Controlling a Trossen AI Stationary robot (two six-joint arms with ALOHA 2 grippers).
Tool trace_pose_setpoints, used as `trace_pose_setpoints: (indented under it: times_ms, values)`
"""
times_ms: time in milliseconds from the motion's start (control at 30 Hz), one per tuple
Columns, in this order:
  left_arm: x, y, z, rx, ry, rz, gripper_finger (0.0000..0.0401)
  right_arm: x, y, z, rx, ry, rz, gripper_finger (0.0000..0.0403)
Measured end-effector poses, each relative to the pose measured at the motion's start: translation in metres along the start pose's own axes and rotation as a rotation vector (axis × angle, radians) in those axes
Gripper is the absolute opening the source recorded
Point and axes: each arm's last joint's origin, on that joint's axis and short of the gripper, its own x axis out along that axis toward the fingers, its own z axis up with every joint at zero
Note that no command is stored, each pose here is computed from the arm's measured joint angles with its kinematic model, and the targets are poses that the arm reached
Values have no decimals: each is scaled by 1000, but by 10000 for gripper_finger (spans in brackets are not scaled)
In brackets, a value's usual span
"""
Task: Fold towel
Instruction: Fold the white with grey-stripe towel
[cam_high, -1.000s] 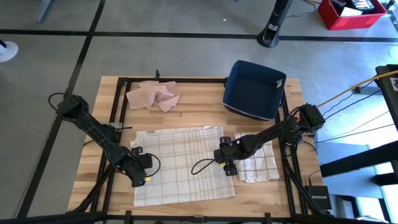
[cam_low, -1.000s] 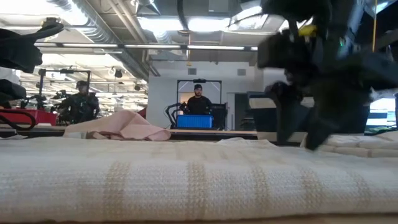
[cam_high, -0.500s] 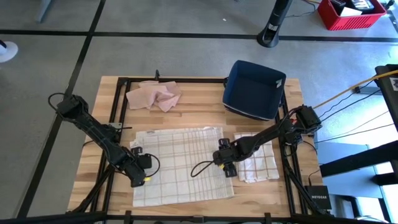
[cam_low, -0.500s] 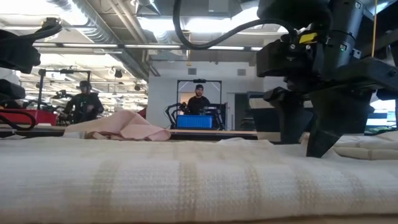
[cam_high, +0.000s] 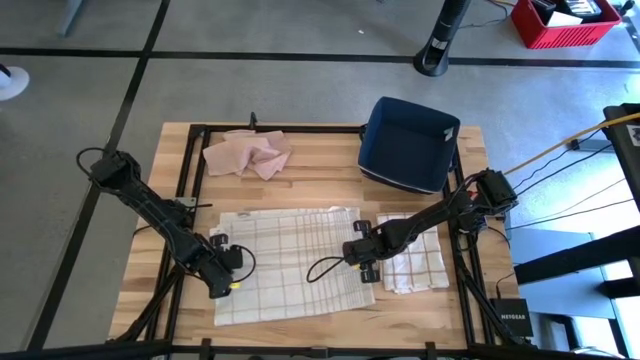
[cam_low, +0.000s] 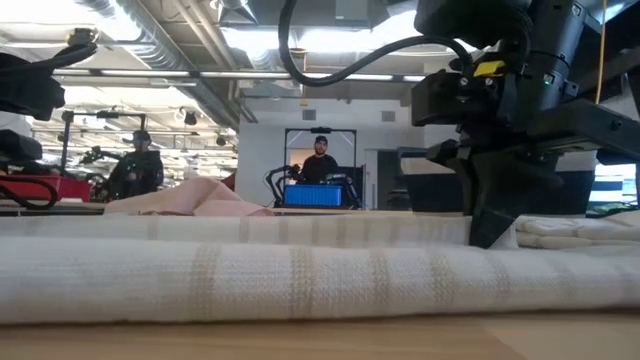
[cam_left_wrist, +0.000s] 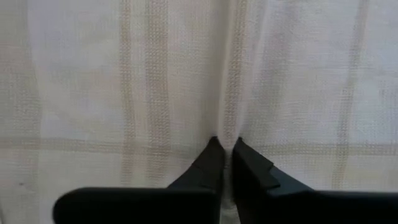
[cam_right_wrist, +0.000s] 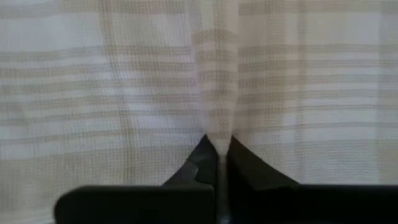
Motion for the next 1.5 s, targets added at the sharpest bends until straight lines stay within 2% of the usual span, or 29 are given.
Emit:
trace_pose_setpoints:
  times_ms: [67,167,267,367,500,633,867,1000,1133,1300,1400,1500]
  values:
    - [0,0,0,3,-8,6,10,0,0,0,8,0,2,16]
    - [0,1,0,9,-19,18,17,0,0,0,15,-3,4,49]
    - [0,1,0,6,-27,30,39,0,0,0,16,-2,3,80]
    - [0,2,0,-11,-31,41,69,0,0,0,17,-2,0,95]
    - [-2,2,1,-23,-35,50,122,0,0,0,15,-2,0,95]
    - [-11,1,6,-11,-56,12,167,0,0,0,14,-2,2,81]
    - [-25,11,8,-82,-39,-8,204,0,0,0,14,-2,3,59]
    - [-26,11,9,-91,-69,-17,204,0,0,0,13,-2,4,53]
    - [-11,12,5,-68,-85,-38,201,0,0,0,13,-2,4,53]
    - [-2,17,-1,-71,-55,11,197,0,0,0,13,-3,0,53]
    - [-1,19,-3,-39,-46,24,164,0,0,0,13,-2,0,52]
    - [-1,19,-3,-20,-41,22,97,0,0,0,13,-2,0,36]
